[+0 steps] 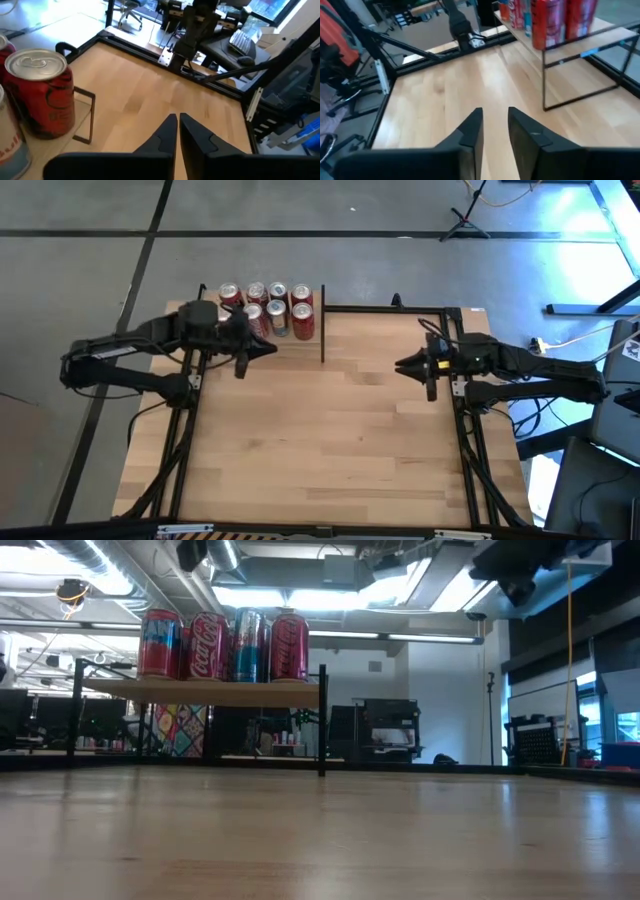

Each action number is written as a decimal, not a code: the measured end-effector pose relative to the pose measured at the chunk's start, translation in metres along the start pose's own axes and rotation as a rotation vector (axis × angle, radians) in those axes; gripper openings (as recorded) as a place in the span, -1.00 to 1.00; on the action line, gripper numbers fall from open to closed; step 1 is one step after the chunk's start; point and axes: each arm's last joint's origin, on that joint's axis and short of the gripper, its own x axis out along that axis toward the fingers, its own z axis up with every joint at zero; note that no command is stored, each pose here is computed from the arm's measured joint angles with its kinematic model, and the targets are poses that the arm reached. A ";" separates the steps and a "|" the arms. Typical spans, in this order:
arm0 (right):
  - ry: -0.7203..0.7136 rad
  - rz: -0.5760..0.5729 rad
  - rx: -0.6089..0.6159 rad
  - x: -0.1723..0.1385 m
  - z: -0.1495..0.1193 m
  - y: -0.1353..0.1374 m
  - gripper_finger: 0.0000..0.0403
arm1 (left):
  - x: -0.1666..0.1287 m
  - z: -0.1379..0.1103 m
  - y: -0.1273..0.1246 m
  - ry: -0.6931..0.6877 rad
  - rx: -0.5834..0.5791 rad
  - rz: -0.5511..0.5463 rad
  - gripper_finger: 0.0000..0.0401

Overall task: Place canned beverage on shelf
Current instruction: Return to Home Position

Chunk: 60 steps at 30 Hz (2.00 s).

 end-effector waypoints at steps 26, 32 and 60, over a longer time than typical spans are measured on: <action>-0.318 0.059 -0.091 -0.019 -0.097 -0.025 -0.58 | -0.004 -0.154 0.017 -0.279 0.216 -0.135 -0.95; -0.355 0.062 -0.091 -0.020 -0.111 -0.029 -0.58 | -0.017 -0.178 0.031 -0.358 0.202 -0.162 -0.95; -0.325 0.065 -0.083 0.005 -0.146 -0.039 -0.58 | -0.018 -0.219 0.049 -0.326 0.188 -0.181 -0.95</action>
